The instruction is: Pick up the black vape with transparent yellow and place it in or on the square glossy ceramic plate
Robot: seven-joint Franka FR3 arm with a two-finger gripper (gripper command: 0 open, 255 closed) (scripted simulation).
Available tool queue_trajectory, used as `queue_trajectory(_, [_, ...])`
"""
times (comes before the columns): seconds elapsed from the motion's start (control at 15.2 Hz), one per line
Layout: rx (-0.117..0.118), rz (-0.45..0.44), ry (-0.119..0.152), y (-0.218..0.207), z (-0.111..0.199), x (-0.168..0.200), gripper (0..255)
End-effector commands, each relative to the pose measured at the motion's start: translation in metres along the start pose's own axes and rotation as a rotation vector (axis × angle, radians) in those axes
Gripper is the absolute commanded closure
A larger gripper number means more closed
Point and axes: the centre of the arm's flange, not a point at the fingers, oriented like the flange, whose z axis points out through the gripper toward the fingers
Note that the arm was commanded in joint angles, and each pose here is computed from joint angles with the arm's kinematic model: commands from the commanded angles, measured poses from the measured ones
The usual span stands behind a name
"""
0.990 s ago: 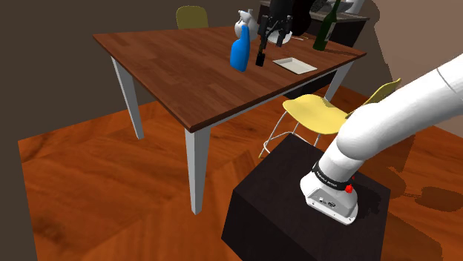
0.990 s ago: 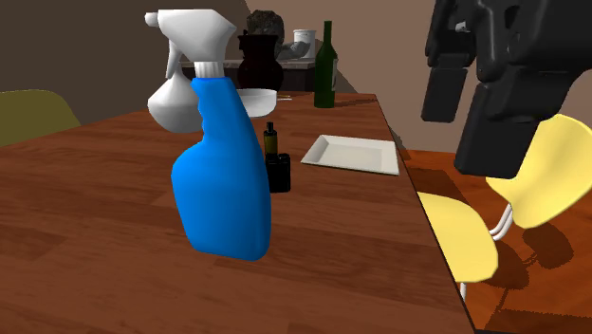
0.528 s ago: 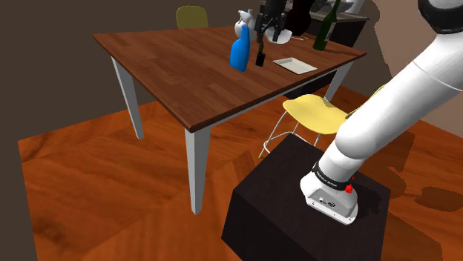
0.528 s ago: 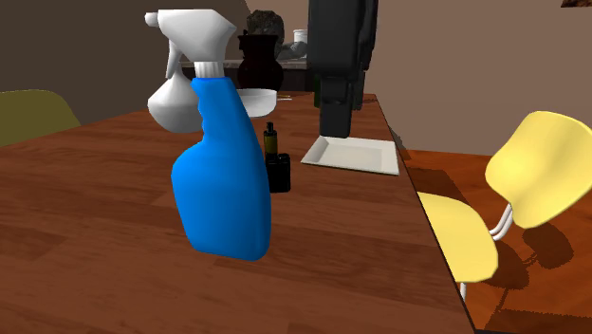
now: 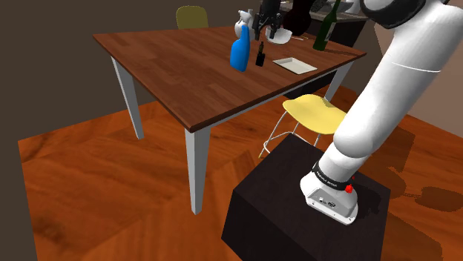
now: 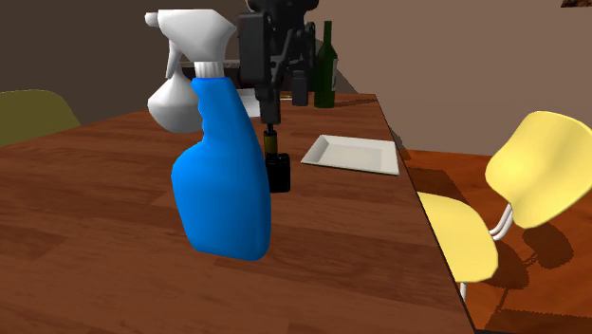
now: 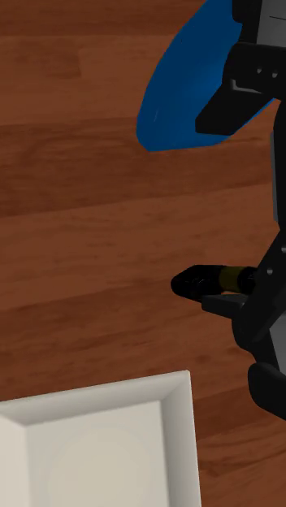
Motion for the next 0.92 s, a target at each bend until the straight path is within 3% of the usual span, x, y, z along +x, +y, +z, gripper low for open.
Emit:
queue_trajectory(0.0, [-0.004,0.011,-0.001,0.016,0.003,0.019,0])
queue_trajectory(0.2, [-0.008,0.028,-0.003,0.040,0.007,0.048,0])
queue_trajectory(0.86, [-0.008,0.028,-0.003,0.040,0.047,0.048,0])
